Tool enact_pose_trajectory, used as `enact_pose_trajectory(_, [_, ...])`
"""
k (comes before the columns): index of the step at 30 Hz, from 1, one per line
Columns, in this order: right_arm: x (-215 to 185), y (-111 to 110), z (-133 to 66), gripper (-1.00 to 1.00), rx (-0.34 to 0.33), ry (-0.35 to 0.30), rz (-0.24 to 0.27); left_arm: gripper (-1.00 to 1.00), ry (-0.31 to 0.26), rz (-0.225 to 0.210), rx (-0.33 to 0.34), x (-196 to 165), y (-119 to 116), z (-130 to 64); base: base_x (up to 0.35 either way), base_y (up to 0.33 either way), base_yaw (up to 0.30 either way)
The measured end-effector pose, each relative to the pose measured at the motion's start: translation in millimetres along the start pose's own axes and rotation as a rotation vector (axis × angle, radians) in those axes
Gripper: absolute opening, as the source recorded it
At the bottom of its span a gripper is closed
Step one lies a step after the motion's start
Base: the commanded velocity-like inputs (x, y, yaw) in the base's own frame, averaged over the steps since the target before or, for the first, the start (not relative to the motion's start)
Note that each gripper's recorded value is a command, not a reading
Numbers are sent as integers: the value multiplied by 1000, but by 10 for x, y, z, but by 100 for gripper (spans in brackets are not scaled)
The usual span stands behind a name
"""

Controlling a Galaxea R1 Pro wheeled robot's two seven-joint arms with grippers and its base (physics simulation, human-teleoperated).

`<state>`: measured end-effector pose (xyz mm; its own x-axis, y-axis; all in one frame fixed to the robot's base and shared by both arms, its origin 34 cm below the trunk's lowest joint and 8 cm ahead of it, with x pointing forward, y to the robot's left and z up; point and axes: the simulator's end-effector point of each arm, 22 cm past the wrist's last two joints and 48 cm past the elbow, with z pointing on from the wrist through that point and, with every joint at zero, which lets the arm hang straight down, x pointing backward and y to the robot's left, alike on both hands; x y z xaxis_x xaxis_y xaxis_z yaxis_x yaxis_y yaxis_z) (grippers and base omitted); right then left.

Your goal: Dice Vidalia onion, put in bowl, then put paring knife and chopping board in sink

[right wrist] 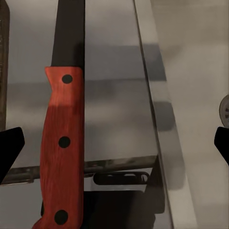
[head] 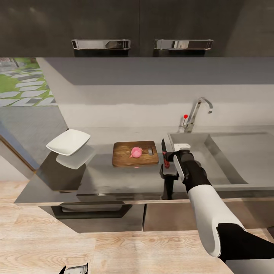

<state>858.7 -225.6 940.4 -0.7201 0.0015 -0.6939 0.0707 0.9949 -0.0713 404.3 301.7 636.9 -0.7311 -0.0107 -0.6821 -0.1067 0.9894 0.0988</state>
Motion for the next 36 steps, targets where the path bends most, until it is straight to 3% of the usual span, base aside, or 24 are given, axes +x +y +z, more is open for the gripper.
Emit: enact_pose_trajectory(36, [1, -7, 3, 100, 0, -1, -1, 100, 0, 0, 0, 0, -1, 0, 0, 0, 0])
